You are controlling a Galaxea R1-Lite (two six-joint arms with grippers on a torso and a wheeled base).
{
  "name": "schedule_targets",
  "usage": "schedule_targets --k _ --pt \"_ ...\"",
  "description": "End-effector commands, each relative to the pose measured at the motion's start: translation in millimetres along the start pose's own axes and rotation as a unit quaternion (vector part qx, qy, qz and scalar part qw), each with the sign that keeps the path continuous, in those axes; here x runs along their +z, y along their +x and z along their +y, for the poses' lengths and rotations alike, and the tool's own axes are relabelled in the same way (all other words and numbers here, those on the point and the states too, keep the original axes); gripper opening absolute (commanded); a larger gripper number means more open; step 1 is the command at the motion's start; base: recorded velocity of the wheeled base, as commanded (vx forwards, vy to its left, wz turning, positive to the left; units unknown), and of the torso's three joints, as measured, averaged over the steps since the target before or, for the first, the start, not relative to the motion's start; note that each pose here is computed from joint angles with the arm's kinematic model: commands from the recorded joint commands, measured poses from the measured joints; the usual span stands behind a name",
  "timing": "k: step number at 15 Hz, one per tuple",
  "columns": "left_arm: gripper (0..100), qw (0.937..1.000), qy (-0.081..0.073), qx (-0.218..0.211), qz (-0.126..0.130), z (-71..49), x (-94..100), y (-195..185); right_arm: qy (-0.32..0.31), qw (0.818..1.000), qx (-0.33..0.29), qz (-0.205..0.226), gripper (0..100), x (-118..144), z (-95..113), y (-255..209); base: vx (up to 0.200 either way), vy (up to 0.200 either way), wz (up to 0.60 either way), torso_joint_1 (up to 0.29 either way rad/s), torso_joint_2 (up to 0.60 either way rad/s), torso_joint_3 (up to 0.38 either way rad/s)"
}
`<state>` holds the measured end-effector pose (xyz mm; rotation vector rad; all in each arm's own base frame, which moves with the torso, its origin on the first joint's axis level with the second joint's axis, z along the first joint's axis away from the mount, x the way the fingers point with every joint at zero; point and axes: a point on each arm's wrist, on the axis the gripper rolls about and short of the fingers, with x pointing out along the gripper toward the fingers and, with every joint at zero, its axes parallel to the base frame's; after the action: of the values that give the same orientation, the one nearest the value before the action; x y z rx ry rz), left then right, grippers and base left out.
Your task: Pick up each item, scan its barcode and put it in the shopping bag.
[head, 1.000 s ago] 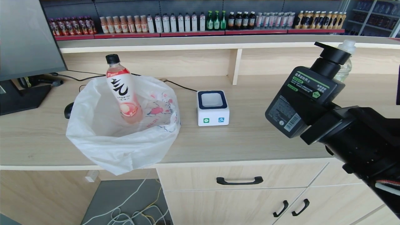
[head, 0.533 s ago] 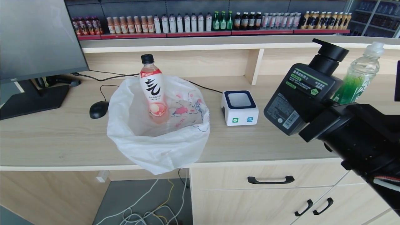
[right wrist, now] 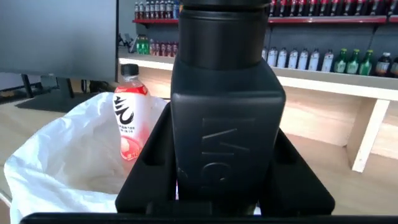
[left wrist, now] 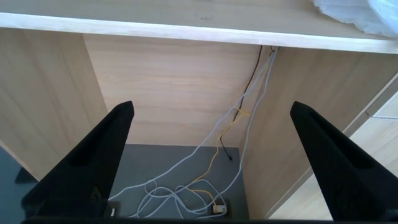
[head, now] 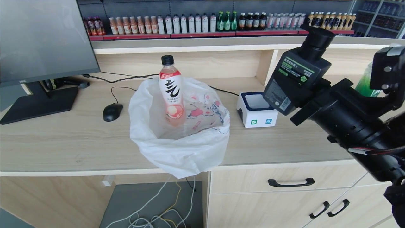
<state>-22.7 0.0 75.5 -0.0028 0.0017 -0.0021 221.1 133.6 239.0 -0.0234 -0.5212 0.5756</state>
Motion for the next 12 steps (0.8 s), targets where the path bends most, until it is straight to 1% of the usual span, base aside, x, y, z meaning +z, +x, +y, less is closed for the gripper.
schedule_targets --k 1,2,3,4,5,8,9,11,12 --pt "100 1.0 0.0 0.0 0.0 0.0 0.0 0 -0.082 0.996 0.031 0.002 0 -46 -24 31 0.0 0.0 0.0 0.0 0.0 0.0" --pt "100 1.0 0.0 0.0 0.0 0.0 0.0 0 -0.11 0.993 0.047 -0.011 0 -52 -26 44 0.0 0.0 0.0 0.0 0.0 0.0" --pt "100 1.0 0.0 0.0 0.0 0.0 0.0 0 -0.119 0.991 0.052 -0.02 0 -52 -26 49 0.0 0.0 0.0 0.0 0.0 0.0" --pt "100 1.0 0.0 0.0 0.0 0.0 0.0 0 -0.158 0.983 0.063 -0.061 0 -53 -30 74 0.0 0.0 0.0 0.0 0.0 0.0" --pt "100 1.0 0.0 0.0 0.0 0.0 0.0 0 -0.174 0.979 0.072 -0.075 0 -59 -30 85 0.0 0.0 0.0 0.0 0.0 0.0" --pt "100 1.0 0.0 0.0 0.0 0.0 0.0 0 -0.202 0.973 0.084 -0.073 0 -74 -37 91 0.0 0.0 0.0 0.0 0.0 0.0" --pt "100 1.0 0.0 0.0 0.0 0.0 0.0 0 -0.223 0.966 0.103 -0.079 0 -77 -44 92 0.0 0.0 0.0 0.0 0.0 0.0" --pt "100 1.0 0.0 0.0 0.0 0.0 0.0 0 -0.236 0.959 0.132 -0.088 0 -84 -46 95 0.0 0.0 0.0 0.0 0.0 0.0" --pt "100 1.0 0.0 0.0 0.0 0.0 0.0 0 -0.248 0.954 0.141 -0.088 0 -86 -52 94 0.0 0.0 0.0 0.0 0.0 0.0"
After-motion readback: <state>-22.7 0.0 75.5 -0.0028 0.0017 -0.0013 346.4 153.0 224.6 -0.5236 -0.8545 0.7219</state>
